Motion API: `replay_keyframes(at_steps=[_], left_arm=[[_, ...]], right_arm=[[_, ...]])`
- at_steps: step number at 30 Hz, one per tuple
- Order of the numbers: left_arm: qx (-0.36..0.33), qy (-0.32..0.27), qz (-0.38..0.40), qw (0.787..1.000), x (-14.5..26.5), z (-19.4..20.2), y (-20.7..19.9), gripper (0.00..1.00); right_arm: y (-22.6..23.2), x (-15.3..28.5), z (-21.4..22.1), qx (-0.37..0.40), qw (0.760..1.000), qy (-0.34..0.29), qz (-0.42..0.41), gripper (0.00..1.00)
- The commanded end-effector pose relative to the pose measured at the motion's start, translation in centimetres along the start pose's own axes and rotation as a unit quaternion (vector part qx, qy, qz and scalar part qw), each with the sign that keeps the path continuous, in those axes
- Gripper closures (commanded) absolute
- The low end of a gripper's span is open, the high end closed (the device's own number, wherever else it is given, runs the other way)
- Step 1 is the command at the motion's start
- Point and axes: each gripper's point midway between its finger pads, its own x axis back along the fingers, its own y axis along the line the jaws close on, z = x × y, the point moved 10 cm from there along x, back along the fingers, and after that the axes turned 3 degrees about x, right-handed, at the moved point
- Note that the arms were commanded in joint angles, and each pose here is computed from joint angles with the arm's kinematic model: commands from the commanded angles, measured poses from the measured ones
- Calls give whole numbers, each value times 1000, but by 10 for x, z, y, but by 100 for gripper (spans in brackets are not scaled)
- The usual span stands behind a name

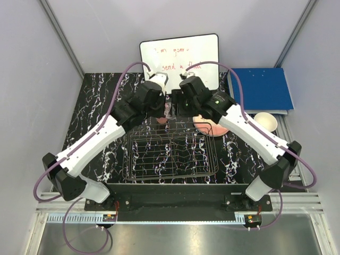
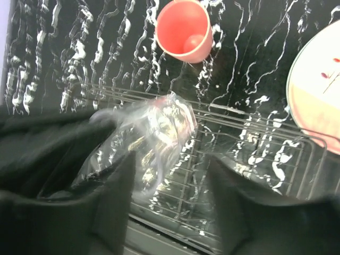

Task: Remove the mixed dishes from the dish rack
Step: Pick up the cup from the dish rack, then place the cup into the cup.

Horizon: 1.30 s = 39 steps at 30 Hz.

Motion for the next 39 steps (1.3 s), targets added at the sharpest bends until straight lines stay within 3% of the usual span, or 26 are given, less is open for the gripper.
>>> replay_keyframes(at_steps=[1,4,9,10,12,13,15,23,31,39], left_arm=[[13,-70,1,997,14,-41,-4,100],[26,-71,0,997,10,-53,0,100],[60,-77,-19,995,1,-85,19,100],[69,-43,-41,996,-17,-83,32,100],[83,-48,-49,994,-19,-103,39,100],[89,-5,-68,994,-43,-97,50,100],[97,-3,-74,992,-51,-111,56,100],[111,58,-102,987,-101,-92,78,100],[127,68,-83,986,-103,-75,77,100],[125,97,-74,985,-111,-26,80,100]], right_arm=[[-5,47,-20,7,997,-81,-6,13],[-11,65,-24,3,994,-109,10,1],[-23,83,-18,-8,991,-131,30,1],[-28,86,-10,-12,991,-131,35,0],[-34,86,-4,-20,989,-140,43,0],[-40,87,4,-20,989,-138,48,1],[-45,86,10,-22,988,-140,57,1],[-57,77,34,-16,989,-125,71,1],[-57,59,43,-12,992,-104,64,0],[-55,48,49,-15,994,-92,60,0]])
